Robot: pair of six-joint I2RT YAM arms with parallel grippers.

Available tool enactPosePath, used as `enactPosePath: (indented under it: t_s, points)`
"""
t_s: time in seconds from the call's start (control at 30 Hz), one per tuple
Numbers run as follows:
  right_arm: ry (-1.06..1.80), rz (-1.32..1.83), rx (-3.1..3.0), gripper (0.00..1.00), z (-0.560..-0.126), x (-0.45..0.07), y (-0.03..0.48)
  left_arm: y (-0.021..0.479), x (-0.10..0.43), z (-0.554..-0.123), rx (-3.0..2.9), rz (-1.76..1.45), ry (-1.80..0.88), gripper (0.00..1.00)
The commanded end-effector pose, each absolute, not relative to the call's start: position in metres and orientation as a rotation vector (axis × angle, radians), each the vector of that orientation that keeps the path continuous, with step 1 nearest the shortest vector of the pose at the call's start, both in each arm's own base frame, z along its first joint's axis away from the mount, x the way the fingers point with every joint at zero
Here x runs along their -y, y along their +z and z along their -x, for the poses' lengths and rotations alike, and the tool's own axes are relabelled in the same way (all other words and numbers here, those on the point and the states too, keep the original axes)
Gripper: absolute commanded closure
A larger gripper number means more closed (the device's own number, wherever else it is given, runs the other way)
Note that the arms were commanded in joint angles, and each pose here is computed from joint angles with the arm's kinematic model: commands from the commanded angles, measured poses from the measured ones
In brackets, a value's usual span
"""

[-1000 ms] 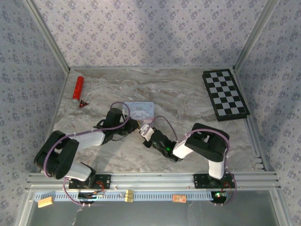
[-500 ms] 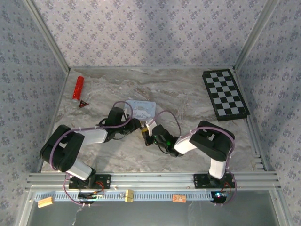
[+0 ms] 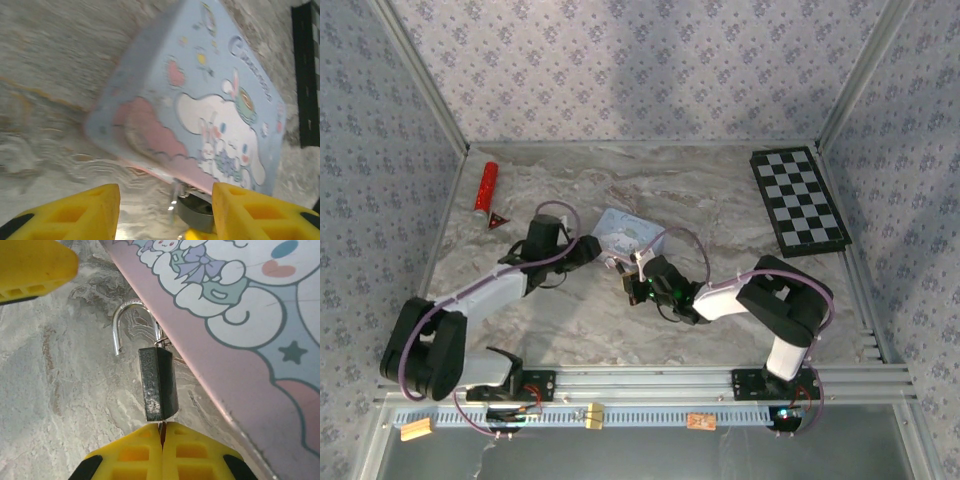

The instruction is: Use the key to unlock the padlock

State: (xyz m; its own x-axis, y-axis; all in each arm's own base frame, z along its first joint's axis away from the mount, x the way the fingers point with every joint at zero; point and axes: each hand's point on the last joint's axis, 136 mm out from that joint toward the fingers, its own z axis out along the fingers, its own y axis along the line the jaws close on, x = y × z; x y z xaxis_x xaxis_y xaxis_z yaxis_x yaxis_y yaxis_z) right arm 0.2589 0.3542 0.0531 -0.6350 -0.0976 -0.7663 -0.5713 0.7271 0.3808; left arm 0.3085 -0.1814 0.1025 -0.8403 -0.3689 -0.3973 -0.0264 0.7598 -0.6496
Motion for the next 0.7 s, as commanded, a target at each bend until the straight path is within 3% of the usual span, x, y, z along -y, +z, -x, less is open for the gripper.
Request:
enactPosePath:
  t_s: [0.0,0.2,0.67]
  points:
    - [0.821,0.459,-2.213,1.0,-0.257,-0.35,0.052,0.115,0.166,-0.309,-2.477,0.223,-0.738,0.48]
    - [0.797,0.438,-2.227,1.0,-0.258,-0.343,0.05,0.125,0.15,-0.333,-2.486,0.17,-0.512,0.46]
    - [0.759,0.389,-2.257,1.0,-0.263,-0.328,0.044,0.089,0.202,-0.382,-2.604,-0.062,-0.488,0.46]
